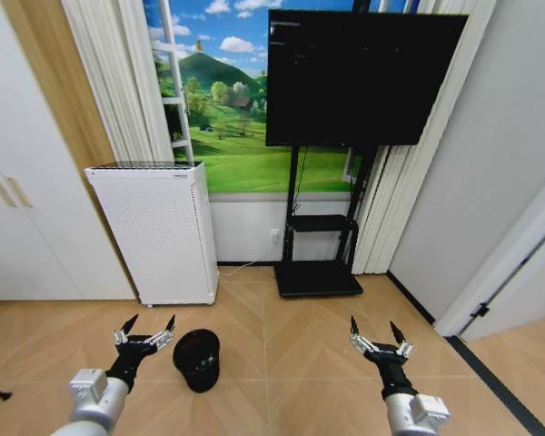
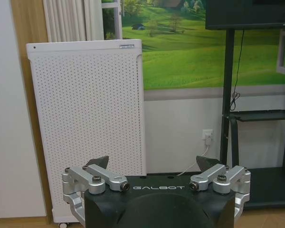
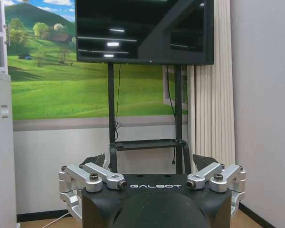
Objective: Pick up the trash bin and place the garbage on the floor into it.
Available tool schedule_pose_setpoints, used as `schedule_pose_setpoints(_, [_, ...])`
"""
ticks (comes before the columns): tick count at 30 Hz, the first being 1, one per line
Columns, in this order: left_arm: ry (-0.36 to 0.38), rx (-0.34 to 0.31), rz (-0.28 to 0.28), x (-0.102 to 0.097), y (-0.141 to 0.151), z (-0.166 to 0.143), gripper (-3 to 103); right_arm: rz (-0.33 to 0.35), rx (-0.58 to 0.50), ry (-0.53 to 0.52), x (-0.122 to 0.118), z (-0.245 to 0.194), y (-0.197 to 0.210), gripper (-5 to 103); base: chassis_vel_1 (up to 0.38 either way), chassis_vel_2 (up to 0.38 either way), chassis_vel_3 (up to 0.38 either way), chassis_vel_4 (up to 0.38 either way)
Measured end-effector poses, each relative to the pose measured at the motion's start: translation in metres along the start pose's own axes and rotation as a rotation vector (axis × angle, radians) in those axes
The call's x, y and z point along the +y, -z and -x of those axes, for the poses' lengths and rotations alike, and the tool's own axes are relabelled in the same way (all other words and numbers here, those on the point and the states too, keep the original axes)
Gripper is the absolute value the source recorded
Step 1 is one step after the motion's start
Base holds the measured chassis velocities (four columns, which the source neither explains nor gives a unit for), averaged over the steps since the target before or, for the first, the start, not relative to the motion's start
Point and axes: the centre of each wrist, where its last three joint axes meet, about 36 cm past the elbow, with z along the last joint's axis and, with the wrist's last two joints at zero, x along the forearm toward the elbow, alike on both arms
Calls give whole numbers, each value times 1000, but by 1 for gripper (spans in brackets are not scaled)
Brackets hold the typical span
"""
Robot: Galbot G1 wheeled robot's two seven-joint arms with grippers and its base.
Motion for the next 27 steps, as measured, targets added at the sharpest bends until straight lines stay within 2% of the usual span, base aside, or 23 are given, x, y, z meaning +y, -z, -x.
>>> schedule_pose_setpoints(27, [0, 0, 0, 0, 0, 0, 100, 0, -1, 0, 0, 0, 0, 100, 351, -354, -354, 348])
